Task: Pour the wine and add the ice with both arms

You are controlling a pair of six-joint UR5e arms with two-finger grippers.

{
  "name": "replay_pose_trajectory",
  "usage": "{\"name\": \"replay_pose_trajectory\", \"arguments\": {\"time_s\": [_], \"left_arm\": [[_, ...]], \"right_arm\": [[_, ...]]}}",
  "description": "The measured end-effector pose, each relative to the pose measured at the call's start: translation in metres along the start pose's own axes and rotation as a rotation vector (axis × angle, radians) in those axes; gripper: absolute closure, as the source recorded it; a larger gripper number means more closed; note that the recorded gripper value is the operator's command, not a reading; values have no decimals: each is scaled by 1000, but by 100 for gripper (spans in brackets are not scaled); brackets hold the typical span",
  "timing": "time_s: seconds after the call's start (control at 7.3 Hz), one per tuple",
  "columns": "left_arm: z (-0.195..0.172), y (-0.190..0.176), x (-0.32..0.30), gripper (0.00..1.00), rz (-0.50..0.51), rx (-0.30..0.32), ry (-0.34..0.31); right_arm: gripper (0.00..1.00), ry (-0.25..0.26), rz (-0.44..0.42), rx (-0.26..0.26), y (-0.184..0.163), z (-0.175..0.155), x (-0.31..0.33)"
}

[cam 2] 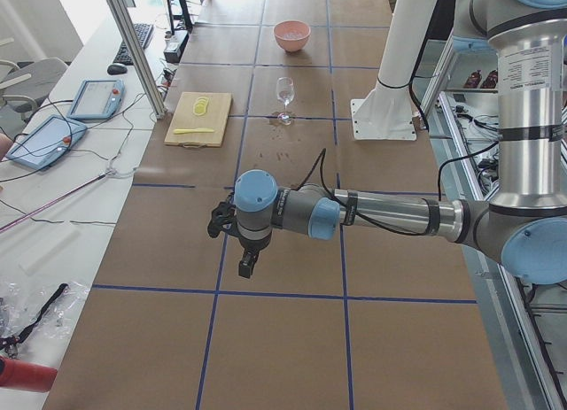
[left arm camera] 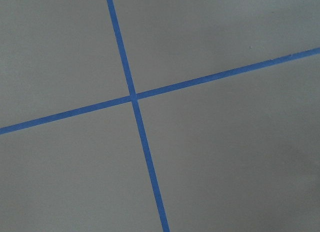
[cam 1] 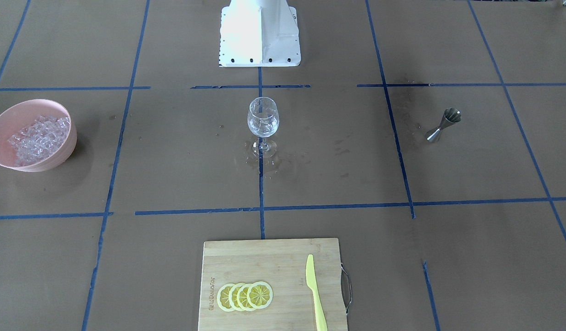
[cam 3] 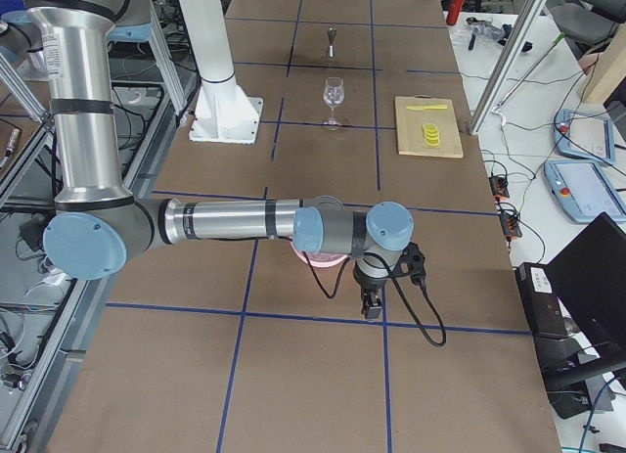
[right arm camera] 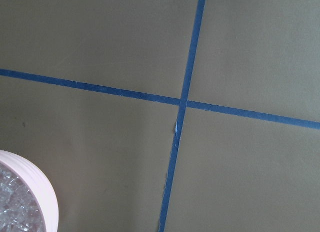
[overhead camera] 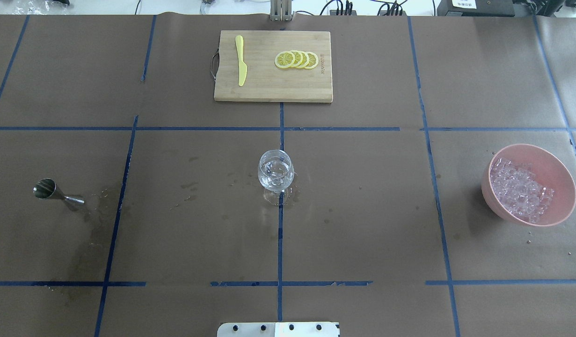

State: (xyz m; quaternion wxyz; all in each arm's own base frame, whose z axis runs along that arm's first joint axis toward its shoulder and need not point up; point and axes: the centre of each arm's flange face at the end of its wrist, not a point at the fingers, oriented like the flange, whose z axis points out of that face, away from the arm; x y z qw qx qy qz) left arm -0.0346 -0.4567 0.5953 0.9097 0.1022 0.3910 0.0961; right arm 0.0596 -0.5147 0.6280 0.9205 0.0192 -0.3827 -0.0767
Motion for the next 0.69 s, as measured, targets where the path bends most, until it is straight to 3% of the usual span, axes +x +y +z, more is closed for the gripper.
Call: {"name": "replay_pose_trajectory", "arguments": {"time_s": [0.69], "left_arm": [[-3, -4, 3, 0, 9, 7, 0]], "right_arm": [[0, 2, -7, 2, -2, 0, -3]]}}
